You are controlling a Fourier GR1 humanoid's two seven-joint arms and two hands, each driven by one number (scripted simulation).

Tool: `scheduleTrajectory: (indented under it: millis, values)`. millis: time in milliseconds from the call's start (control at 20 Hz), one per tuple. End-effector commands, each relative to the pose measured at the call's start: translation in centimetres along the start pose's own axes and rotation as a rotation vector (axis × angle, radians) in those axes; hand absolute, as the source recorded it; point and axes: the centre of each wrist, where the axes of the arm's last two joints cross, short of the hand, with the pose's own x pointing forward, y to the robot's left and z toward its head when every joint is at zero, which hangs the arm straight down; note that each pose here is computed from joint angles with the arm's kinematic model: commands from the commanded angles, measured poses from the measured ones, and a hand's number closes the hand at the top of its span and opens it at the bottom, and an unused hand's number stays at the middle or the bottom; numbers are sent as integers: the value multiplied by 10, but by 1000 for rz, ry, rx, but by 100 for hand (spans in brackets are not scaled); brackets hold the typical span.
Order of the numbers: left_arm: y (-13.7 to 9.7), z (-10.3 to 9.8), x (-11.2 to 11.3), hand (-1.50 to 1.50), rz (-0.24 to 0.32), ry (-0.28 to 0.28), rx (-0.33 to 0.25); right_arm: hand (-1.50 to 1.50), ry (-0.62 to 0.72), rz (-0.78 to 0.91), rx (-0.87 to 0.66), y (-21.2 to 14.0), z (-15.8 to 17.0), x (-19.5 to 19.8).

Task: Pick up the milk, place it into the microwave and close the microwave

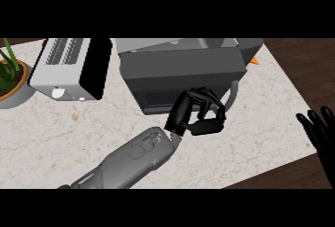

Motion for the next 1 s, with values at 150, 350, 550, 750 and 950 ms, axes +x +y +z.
scheduleTrajectory:
  millis: [150,350,550,750,950]
  values:
    - [12,-24,13,150,67,-51,84,-150,-24,-19,40,-2,-10,11]
    - [19,-36,17,150,71,-65,124,-150,-37,-17,51,-2,-14,17]
    - [24,-40,13,150,80,-67,133,-150,-48,-5,65,-6,-20,27]
    - [23,-43,15,150,81,-84,137,-150,-65,-19,83,-3,-27,30]
    - [25,-44,14,150,93,-100,154,-150,-68,-21,87,-7,-28,35]
